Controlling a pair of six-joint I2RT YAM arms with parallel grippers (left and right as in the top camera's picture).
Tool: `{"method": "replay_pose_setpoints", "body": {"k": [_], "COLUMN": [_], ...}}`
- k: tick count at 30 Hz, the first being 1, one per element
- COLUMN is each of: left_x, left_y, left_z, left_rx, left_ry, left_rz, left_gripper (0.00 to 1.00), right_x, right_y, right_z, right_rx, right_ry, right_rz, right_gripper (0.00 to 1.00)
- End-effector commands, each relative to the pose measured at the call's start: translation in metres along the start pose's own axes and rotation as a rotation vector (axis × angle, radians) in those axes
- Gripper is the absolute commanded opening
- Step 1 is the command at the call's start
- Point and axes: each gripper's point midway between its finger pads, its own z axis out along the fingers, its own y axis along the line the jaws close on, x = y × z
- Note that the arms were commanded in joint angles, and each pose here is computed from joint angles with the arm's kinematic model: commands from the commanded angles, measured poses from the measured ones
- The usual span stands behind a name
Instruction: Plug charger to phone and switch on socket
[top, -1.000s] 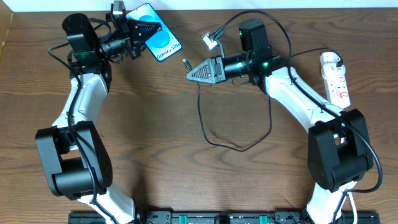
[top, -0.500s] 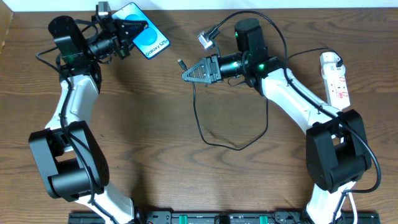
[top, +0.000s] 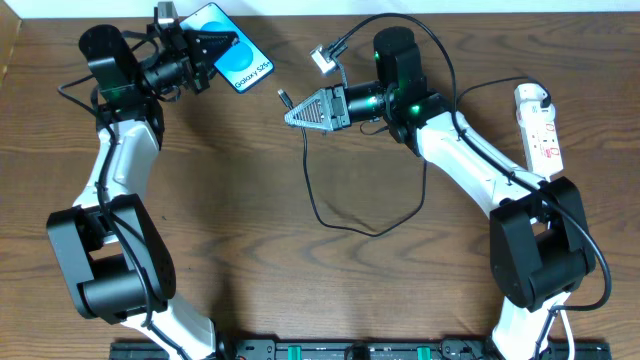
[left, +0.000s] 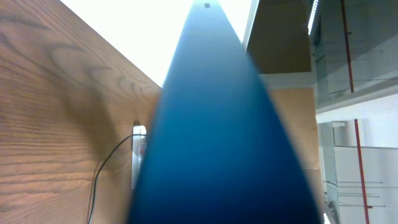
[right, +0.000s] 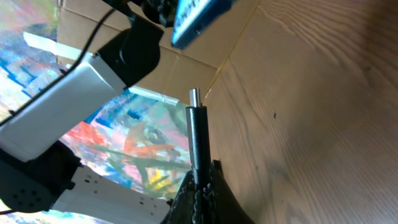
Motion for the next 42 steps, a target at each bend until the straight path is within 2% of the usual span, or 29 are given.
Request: {"method": "replay_pose_setpoints", "body": {"k": [1, 29, 42], "left_x": [-0.001, 0.03, 0.032], "left_y": [-0.013, -0.017, -0.018], "left_z": [-0.001, 0.014, 0.016], "left_rx": [0.012, 0.035, 0.036], "left_ry": [-0.007, 0.138, 0.145], "left_rz": [0.034, 0.039, 0.039], "left_gripper": [0.07, 0.07, 0.07], "right_x": [0.002, -0.003, -0.003], "right_y": [0.014, 0.012, 0.012], "right_z": [0.007, 0.019, 0.019], "right_rx": [-0.029, 0.008, 0.008], "right_ry": [0.017, -0.022, -0.022], "right_rz": [0.019, 0.053, 0.053], "right_gripper": [0.01, 0.01, 0.01]}}
